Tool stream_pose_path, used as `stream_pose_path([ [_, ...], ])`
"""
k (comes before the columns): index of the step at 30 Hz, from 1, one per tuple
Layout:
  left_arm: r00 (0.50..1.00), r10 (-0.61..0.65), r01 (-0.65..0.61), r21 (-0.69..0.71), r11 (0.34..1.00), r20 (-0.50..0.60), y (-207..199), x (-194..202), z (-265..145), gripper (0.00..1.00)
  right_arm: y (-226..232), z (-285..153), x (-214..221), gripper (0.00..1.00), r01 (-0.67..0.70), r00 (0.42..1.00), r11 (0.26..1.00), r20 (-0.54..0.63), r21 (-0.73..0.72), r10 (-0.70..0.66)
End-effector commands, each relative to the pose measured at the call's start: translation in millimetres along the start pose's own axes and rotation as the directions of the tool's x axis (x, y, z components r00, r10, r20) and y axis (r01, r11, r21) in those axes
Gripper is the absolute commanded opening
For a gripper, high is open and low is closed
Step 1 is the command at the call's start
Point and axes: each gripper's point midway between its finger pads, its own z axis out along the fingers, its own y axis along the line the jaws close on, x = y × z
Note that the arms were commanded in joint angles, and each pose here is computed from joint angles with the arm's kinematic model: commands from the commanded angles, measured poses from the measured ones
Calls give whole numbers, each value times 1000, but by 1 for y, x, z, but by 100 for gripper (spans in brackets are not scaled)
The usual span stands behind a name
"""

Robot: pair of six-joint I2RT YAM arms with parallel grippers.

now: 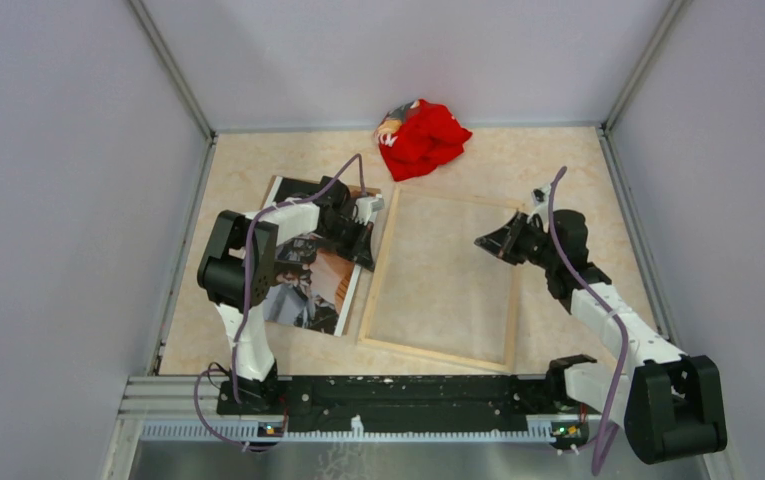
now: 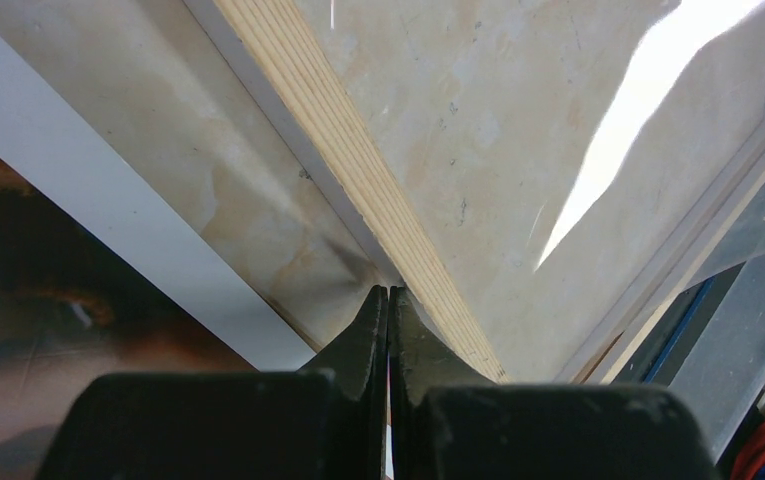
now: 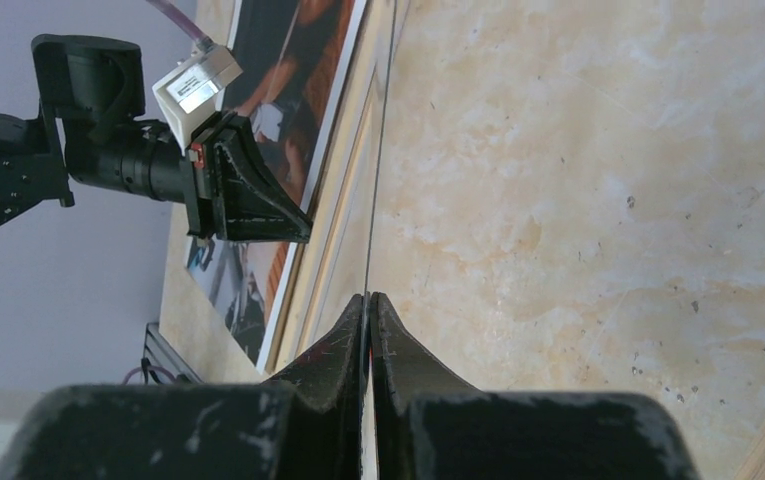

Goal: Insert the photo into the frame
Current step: Place the photo frame item in the photo frame.

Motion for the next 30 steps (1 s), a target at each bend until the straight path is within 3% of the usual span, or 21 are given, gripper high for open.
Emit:
stream_pose_path([
  [1,1000,14,-14,13,1000,3,-3,-1,3,0,25,-2,-22,0,69,995,994,78,-80,-62],
  [14,1000,13,-13,15,1000,4,-4,-1,3,0,-10,12,1,0,-103,995,994,22,31,102],
  [30,1000,12,-12,26,1000,2,-6,2,5,0,26,13,-4,0,-317,949,947,-31,-62,315],
])
